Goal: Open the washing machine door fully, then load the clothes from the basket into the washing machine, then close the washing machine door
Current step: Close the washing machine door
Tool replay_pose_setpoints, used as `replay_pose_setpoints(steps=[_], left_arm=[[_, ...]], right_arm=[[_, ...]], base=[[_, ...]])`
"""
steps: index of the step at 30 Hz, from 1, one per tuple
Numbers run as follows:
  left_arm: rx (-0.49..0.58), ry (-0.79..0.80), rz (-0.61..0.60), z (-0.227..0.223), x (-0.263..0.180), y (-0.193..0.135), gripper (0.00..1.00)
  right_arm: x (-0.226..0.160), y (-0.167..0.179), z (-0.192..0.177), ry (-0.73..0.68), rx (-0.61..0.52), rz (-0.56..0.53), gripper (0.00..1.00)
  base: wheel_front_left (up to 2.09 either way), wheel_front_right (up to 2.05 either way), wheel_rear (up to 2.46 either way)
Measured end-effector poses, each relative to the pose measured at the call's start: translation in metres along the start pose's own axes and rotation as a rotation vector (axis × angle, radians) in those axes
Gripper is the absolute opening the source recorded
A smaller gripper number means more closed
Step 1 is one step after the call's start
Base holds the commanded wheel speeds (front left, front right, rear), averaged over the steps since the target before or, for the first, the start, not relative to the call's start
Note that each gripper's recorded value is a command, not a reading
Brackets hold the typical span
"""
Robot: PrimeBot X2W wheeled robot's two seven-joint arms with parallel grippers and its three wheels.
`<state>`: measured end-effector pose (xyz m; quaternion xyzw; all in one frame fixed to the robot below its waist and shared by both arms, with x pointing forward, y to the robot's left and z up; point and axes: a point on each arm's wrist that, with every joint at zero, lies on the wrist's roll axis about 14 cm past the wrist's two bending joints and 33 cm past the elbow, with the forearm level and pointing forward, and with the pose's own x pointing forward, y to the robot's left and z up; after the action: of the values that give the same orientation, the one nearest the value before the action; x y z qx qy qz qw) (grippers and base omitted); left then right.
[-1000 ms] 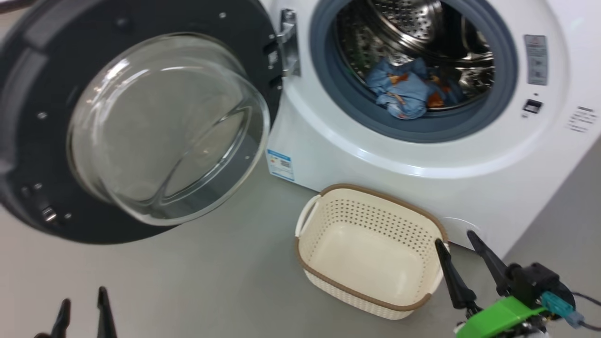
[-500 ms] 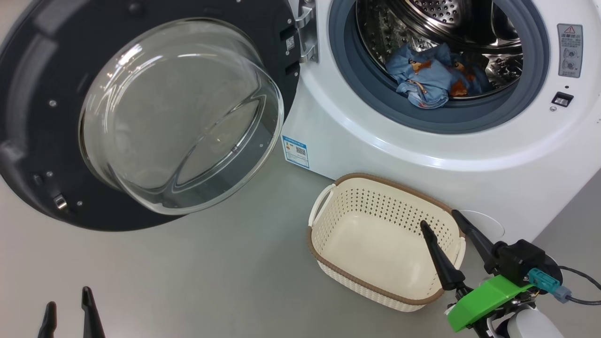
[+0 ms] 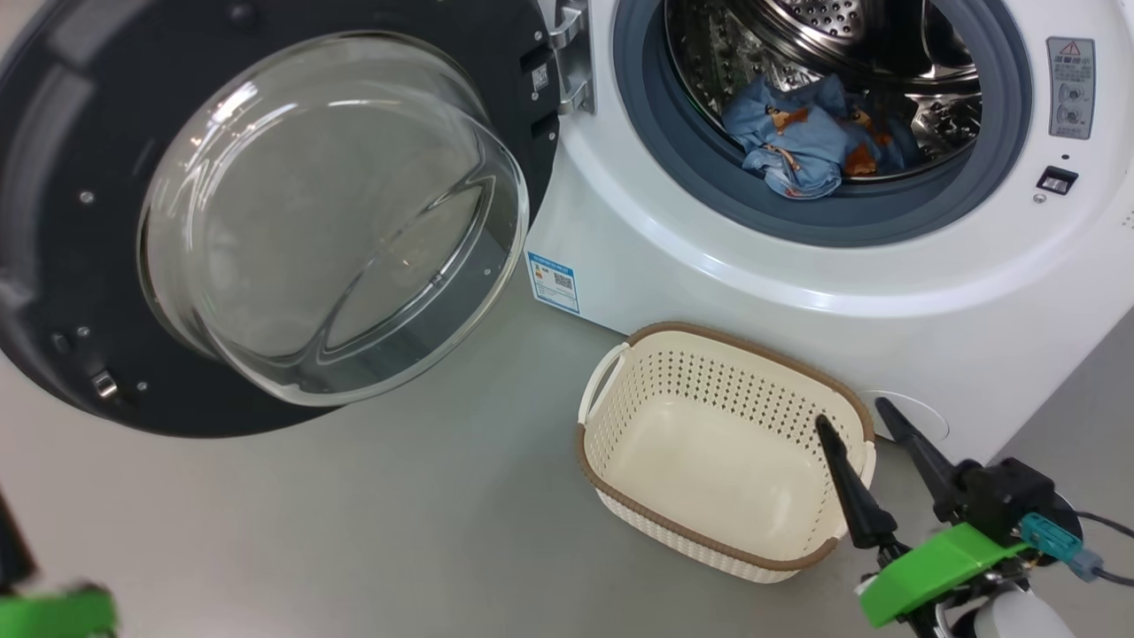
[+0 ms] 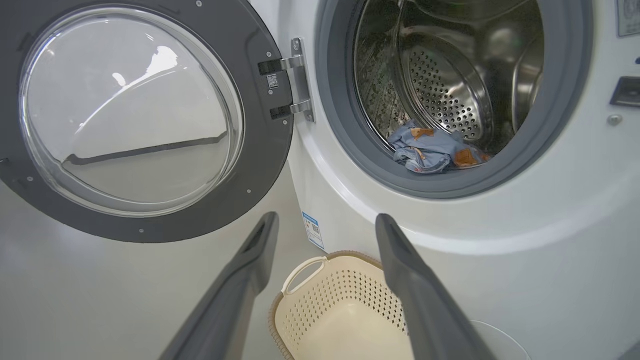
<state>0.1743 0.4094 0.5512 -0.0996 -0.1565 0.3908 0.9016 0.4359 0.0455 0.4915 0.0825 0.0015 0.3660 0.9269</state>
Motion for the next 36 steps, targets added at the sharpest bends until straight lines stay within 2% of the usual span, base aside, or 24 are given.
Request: replay_pose_setpoints(steps=[6,9,13,21,28,36], left_arm=[[-0.080,-0.195,-0.080,0.069,0.056,-0.009,0.00],[-0.116,-0.228,-0.108,0.091,0.083,-0.007,0.00],[-0.205,-0.219,-0.077,0.103,0.116,0.008,0.00],[-0.458,0.019,-0.023,0.079,0.175,0.010,0.00],[-0.518,0.284,-0.042,0.038,0.184,-0.004,0.00],[-0.496,0.491,-0.053,0.007,0.181,-0.011,0.00]], right_arm=[[-0.011,-0.013,-0.011,0.021,0.024,-0.055,1.00],[-0.015,-0.018,-0.015,0.028,0.034,-0.075,1.00],[-0.019,-0.024,-0.019,0.033,0.035,-0.092,1.00],[-0.024,-0.042,-0.029,0.049,0.040,-0.131,1.00],[-0.026,-0.052,-0.034,0.056,0.039,-0.150,1.00],[-0.030,-0.057,-0.039,0.068,0.037,-0.162,1.00]], base=[[0.00,0.00,0.00],[0.00,0.00,0.00],[0.00,0.00,0.00],[0.00,0.00,0.00],[0.00,0.00,0.00],[0.00,0.00,0.00]])
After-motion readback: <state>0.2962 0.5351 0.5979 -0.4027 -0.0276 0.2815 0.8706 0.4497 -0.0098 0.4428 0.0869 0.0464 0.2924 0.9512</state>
